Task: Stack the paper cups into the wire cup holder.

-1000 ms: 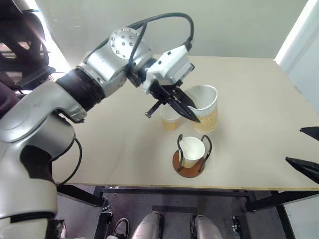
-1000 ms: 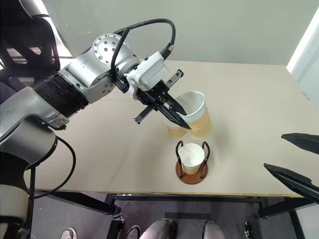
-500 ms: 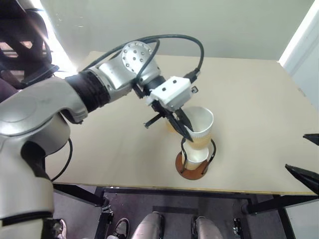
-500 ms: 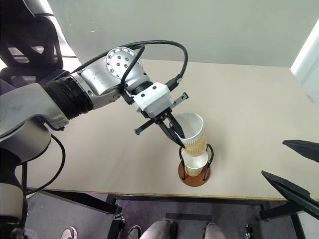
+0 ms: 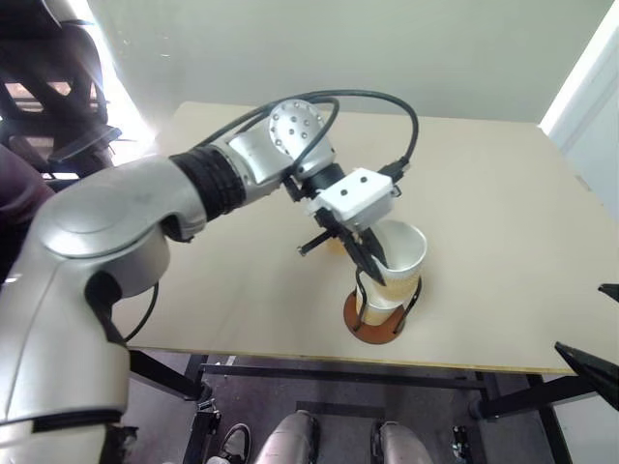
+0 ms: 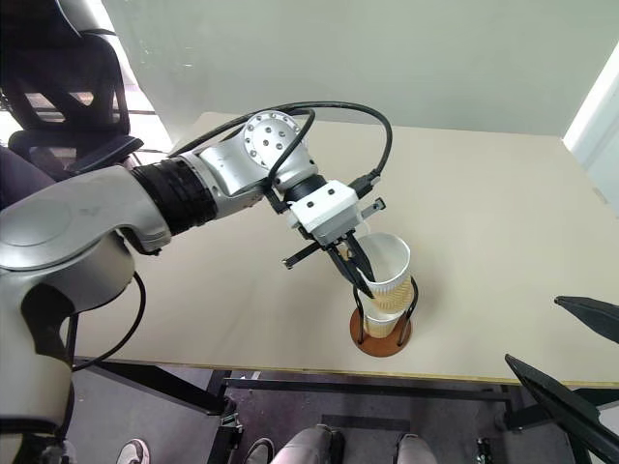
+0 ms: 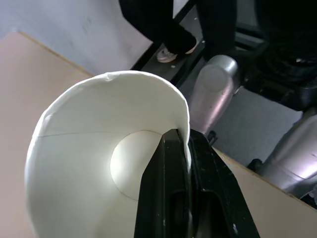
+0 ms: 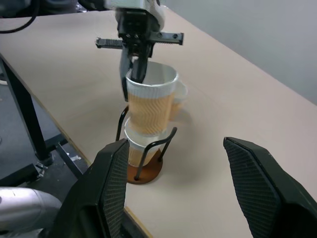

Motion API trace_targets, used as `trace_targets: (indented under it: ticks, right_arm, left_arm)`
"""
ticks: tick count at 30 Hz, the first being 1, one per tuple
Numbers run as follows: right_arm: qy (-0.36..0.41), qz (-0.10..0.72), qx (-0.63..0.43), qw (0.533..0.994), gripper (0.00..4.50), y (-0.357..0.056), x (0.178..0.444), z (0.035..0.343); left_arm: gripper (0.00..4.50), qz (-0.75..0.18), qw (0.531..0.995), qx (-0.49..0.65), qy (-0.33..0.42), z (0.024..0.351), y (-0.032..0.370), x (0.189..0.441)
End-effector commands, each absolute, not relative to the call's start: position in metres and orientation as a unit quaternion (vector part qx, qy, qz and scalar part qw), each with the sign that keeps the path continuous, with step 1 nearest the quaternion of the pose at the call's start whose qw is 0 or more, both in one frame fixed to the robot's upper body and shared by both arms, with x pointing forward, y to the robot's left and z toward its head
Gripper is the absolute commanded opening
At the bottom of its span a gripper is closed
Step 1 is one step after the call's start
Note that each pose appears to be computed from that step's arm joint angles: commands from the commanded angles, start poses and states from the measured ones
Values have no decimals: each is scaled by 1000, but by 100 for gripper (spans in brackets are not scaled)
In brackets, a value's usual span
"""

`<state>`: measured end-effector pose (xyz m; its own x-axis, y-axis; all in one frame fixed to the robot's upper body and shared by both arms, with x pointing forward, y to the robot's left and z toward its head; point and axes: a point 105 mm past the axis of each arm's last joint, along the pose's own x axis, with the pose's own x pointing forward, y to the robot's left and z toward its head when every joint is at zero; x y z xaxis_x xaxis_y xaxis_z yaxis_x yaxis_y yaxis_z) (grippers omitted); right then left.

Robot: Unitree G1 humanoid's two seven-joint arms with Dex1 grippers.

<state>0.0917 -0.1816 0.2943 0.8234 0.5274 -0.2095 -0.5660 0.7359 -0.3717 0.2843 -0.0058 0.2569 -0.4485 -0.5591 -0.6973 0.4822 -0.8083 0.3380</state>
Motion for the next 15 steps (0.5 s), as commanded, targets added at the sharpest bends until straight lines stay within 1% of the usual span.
trace_targets:
  ticks: [1, 5, 15]
  right_arm:
    - [27, 292, -227, 929, 309, -179, 87, 304]
    - [30, 288, -227, 930, 309, -179, 85, 306]
    - [36, 285, -229, 930, 309, -181, 84, 308]
  left_arm:
    - [2, -844, 302, 441, -46, 263, -7, 288]
    - [2, -843, 306, 441, -30, 254, -10, 293]
    - [2, -850, 308, 427, -19, 251, -9, 291]
